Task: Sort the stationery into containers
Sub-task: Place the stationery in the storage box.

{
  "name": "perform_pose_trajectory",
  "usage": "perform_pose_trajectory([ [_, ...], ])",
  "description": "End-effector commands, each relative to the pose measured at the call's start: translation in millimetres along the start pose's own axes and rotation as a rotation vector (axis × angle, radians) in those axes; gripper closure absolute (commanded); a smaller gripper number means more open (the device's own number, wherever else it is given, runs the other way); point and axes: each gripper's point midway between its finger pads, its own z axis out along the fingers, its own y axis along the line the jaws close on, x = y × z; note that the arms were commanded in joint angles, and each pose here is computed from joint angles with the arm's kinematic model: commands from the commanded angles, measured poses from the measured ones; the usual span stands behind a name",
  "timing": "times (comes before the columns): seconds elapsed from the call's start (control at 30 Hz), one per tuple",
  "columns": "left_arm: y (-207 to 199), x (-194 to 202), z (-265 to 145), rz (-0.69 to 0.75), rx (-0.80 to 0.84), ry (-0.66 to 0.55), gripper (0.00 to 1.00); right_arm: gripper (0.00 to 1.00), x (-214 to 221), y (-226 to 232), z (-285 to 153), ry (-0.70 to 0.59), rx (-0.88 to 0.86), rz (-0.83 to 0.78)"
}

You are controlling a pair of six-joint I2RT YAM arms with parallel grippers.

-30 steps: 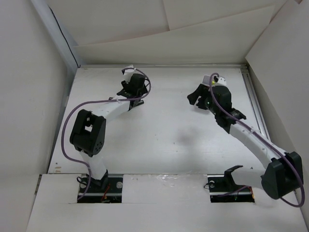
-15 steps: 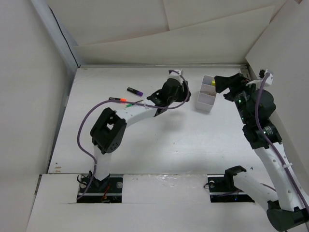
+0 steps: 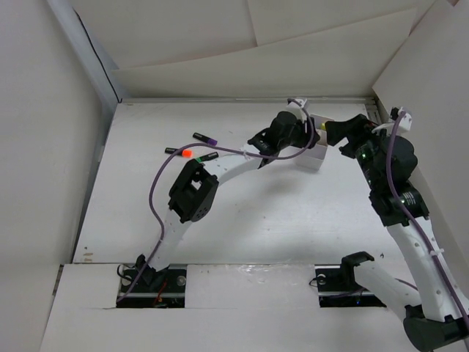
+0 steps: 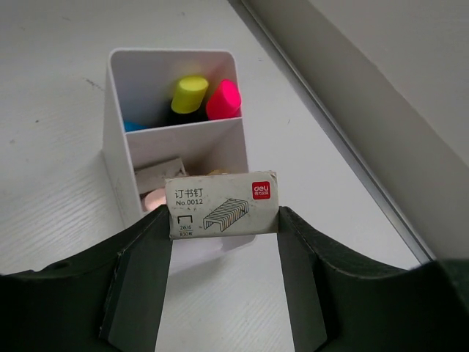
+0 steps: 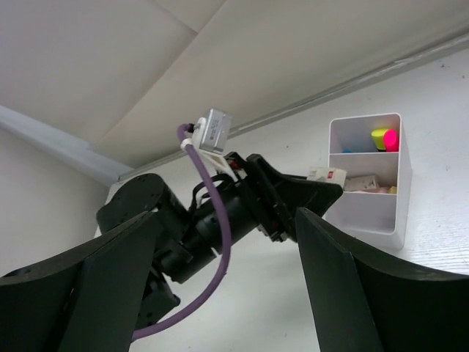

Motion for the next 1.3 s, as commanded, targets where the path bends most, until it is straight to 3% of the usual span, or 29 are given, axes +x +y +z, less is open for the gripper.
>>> perform_pose_trajectory([
  [0.0, -50.9, -27.7, 6.6, 0.068, 0.112, -0.069, 0.7, 0.18, -8.3, 3.5, -6.2, -0.022, -0.025, -0.016],
  [0.17, -47.8, -18.4, 28.8, 0.082, 0.087, -0.067, 0.69, 0.18, -13.7, 4.3, -11.3, -0.038, -0.034, -0.023],
  [0.97, -6.7, -16.4, 56.2, 0.094, -0.088, -0.159, 0.64, 0.18, -3.3, -0.7, -9.9, -0.012, -0.057, -0.053],
  [1.27, -3.7, -18.2, 56.7, 0.092, -0.102, -0.176, 0.52, 0.18, 0.1, 0.3, -6.5, -0.001, -0.074, -0.054],
])
